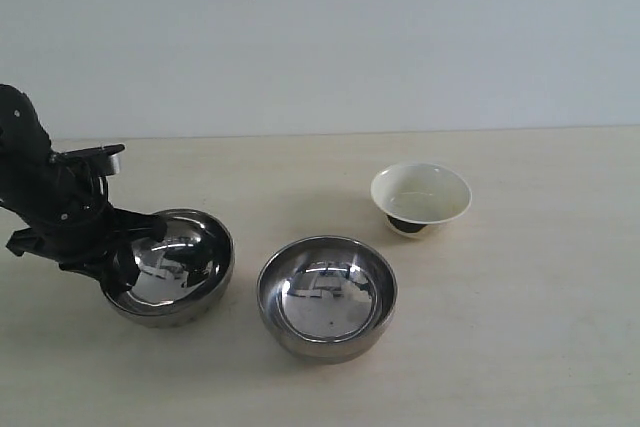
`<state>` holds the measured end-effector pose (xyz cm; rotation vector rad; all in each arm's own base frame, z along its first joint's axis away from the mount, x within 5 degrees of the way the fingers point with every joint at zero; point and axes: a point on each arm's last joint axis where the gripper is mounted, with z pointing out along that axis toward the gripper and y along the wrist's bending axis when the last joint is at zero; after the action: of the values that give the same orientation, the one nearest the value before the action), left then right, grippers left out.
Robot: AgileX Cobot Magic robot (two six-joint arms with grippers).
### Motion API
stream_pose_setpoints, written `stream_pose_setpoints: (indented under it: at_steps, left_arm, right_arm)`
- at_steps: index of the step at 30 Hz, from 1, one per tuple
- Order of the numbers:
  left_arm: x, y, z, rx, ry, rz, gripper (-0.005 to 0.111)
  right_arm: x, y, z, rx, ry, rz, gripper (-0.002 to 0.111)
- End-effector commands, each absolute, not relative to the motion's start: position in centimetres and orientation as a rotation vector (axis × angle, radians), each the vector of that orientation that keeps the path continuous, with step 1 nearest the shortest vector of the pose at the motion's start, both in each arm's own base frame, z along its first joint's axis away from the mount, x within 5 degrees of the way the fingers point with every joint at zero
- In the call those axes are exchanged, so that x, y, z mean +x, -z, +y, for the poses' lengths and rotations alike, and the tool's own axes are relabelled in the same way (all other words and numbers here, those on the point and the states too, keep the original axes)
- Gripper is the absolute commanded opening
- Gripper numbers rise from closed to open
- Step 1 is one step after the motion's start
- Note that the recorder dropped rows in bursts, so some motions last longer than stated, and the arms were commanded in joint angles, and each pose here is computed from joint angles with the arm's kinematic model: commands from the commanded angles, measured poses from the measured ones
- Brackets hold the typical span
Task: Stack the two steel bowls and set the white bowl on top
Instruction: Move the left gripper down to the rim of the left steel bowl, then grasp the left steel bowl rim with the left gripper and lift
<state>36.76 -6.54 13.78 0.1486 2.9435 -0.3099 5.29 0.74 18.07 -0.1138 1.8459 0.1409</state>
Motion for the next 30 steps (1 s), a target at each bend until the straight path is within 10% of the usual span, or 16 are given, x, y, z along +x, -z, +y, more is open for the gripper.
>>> stream_pose_setpoints:
  at_steps: [1, 30]
  left_arm:
    - [36.1, -14.0, -6.1, 0.246, 0.271, 2.979, 0.004]
    - [34.5, -20.4, -8.6, 0.252, 0.632, 2.836, 0.004]
  right_arm:
    - [5.3, -18.1, 0.7, -0.112, -0.133, 1.837, 0.000]
    - [5.3, -18.1, 0.7, -0.112, -0.133, 1.837, 0.000]
